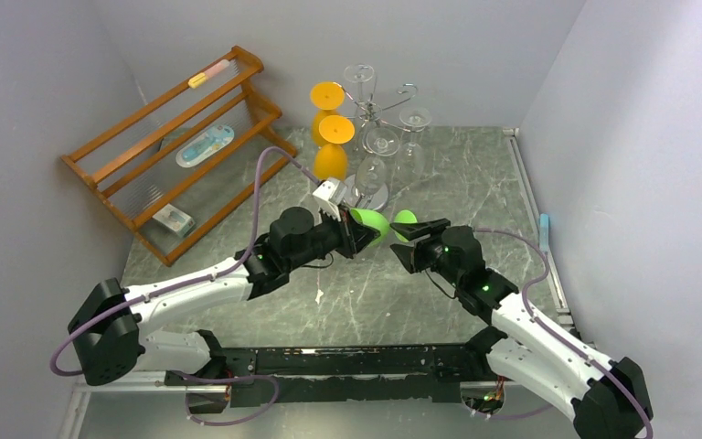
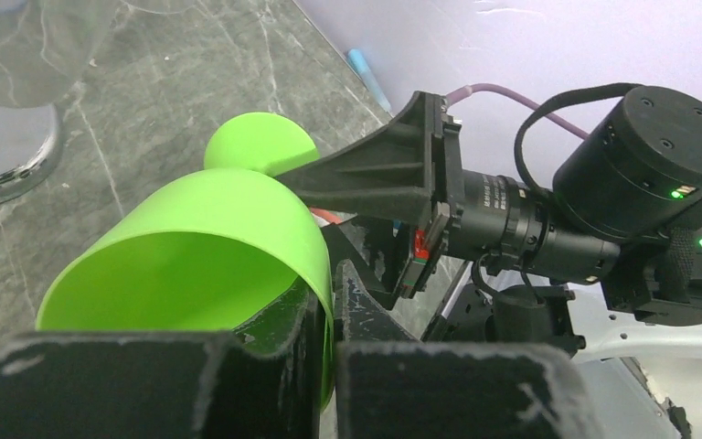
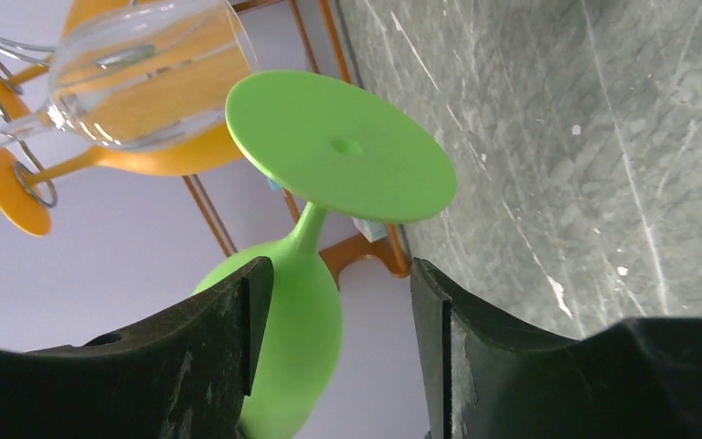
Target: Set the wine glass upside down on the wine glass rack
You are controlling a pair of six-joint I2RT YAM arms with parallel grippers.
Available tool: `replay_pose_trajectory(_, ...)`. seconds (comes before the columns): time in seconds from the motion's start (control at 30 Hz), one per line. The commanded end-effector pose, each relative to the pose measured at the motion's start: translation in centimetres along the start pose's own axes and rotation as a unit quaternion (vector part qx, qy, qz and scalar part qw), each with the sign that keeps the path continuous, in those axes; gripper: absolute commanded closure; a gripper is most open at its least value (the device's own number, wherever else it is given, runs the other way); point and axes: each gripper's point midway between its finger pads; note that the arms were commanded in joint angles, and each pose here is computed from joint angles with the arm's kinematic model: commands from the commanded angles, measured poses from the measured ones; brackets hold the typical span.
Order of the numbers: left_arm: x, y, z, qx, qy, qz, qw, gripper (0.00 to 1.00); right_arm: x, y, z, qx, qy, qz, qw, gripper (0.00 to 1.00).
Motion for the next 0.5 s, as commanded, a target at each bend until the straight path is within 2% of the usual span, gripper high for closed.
replay_pose_trajectory(0.0,-1.7,-0.3,1.5,-0.044,-0.025,-0.025,0.998,0.95,1.5,-0.4,0.3,-0.004,-0.077,0.035,0.996,0.4)
replay_pose_trajectory(0.13,-2.1,-0.2,1.4,-0.046,-0.035,-0.031,0.998,0.95,1.3,-0.9,0.8,-0.013,-0.109,0.036,0.993,0.46)
replay_pose_trajectory(0.47,-2.8,-0.7,0.0,-0.029,-0.054,-0.054,0.997,0.95,0.4,-1.4,0.7,-0.002,-0.148,0.029,0.989,0.73)
Point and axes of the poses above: each gripper's point midway between its finger pads, its own y axis back along the fingers, its own x axis along the line the jaws close on, z = x × y, and after that the axes turned 7 degrees about -y, right-handed
